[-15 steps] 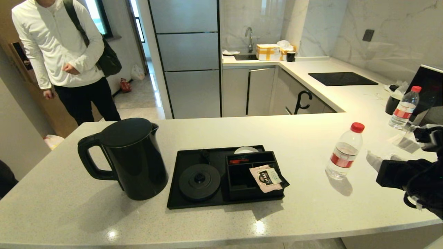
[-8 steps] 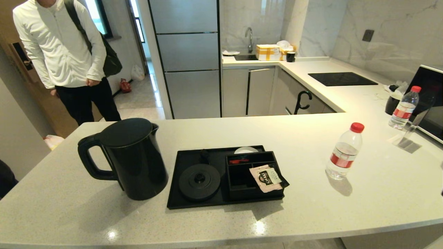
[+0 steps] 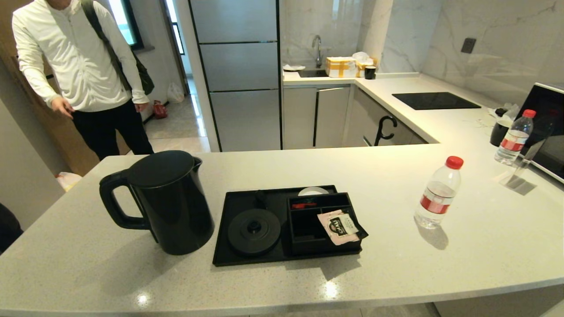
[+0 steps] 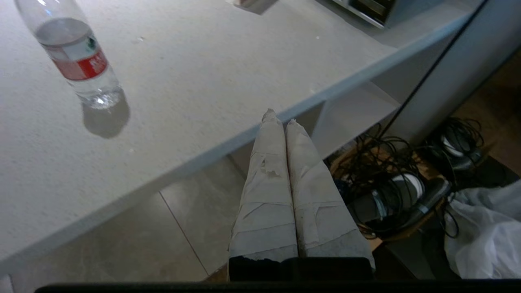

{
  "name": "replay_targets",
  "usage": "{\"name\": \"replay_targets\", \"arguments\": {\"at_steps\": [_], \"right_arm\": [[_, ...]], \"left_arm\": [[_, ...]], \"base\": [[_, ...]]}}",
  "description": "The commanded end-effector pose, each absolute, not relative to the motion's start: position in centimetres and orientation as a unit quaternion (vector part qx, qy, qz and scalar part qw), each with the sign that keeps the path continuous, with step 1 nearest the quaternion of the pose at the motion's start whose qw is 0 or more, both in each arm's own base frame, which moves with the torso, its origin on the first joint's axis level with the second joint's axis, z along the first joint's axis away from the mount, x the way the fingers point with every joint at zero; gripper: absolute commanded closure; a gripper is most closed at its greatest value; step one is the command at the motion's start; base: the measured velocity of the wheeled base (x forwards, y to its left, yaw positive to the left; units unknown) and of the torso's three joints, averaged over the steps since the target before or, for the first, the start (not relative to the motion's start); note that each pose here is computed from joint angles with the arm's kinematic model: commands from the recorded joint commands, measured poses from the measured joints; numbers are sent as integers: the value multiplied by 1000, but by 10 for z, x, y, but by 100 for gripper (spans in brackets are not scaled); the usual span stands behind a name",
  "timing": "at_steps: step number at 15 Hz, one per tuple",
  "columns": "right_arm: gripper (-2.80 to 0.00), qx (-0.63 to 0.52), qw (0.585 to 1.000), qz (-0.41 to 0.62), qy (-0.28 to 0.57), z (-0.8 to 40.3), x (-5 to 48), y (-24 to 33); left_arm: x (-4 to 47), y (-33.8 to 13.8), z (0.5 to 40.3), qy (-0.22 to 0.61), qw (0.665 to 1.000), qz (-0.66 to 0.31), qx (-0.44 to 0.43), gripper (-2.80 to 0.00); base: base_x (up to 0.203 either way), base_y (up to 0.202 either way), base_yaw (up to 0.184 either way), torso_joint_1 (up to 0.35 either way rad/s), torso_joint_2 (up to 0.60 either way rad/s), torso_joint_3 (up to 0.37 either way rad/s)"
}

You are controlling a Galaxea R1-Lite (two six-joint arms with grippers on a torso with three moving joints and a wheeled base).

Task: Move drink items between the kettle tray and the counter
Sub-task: Return the bottled water to its original position

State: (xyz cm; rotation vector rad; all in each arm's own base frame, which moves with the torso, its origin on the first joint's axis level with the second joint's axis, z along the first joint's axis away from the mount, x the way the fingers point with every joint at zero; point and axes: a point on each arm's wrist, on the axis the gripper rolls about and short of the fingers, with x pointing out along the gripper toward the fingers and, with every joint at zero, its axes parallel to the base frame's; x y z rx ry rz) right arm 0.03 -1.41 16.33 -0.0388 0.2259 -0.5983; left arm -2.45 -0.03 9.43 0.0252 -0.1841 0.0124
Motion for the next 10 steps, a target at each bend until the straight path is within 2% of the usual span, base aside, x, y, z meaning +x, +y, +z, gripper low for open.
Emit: {"name": "replay_targets", "arguments": {"at_steps": [1,5,7,10], "right_arm": [[0,-1,949,-309,68,148,-29,-15],[0,6,963,-266,46,115,-58,-12],[0,15,979,-201,19,114,-51,-9],[0,16,985,-167,-27,96,-32,-8]], "left_arm": [[-21,0,83,-73,997,6,13,0],[-21,0,83,-73,997,6,13,0],[-21,0,83,-73,997,6,13,0],[-21,0,83,-73,997,6,13,0]], "base": [[0,0,0,0,0,0],[0,0,0,0,0,0],[0,0,0,0,0,0],[0,0,0,0,0,0]]}}
